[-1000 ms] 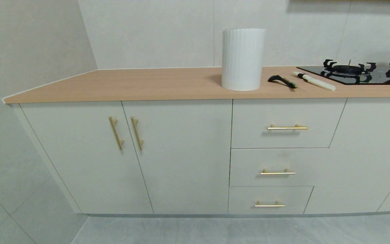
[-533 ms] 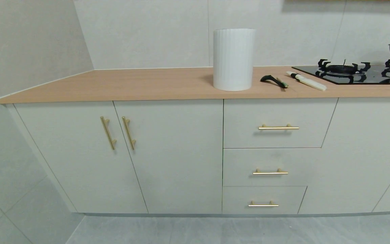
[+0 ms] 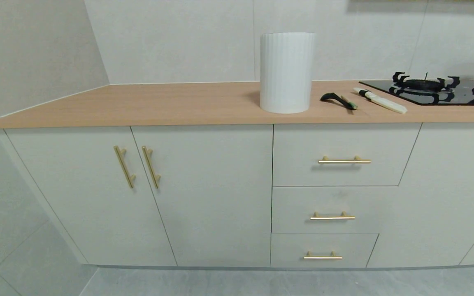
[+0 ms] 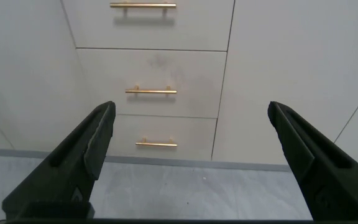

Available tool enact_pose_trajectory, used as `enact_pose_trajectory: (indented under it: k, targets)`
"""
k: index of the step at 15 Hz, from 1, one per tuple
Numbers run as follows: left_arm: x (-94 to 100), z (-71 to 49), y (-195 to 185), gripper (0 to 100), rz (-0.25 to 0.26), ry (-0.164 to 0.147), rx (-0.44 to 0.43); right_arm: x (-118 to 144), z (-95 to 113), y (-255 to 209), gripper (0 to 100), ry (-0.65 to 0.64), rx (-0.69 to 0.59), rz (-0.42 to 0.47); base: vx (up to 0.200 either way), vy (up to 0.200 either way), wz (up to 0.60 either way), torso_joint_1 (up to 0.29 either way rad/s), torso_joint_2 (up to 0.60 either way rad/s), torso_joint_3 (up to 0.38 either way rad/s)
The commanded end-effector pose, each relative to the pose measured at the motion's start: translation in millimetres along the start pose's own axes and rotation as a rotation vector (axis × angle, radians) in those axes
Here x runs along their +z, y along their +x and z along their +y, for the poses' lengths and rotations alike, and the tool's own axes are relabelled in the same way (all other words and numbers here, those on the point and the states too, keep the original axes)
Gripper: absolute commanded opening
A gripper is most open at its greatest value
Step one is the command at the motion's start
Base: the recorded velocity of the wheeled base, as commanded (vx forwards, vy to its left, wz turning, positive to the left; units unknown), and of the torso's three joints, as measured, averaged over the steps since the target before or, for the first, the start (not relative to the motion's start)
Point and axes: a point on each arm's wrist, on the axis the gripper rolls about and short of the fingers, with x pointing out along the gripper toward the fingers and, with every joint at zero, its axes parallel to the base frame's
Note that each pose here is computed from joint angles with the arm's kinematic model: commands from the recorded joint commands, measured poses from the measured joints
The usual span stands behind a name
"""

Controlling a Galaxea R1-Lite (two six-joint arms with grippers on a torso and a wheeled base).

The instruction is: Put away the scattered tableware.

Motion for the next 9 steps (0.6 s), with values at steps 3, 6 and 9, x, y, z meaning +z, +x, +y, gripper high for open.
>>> enact_pose_trajectory:
  k: [3, 6, 9]
  targets:
    - [0.1, 0.0, 0.0, 100, -0.001, 0.0, 0.0, 0.1, 0.0, 0.1, 100, -0.002, 0.0, 0.001, 0.0, 0.0, 0.0, 0.0, 0.0, 0.0]
    - [0.1, 0.0, 0.0, 100, -0.001, 0.002, 0.0, 0.1, 0.0, 0.1, 100, 0.0, 0.0, 0.001, 0.0, 0.0, 0.0, 0.0, 0.0, 0.0]
    - [0.1, 0.0, 0.0, 100, -0.001, 0.002, 0.0, 0.1, 0.0, 0.1, 100, 0.0, 0.0, 0.001, 0.0, 0.0, 0.0, 0.0, 0.0, 0.0]
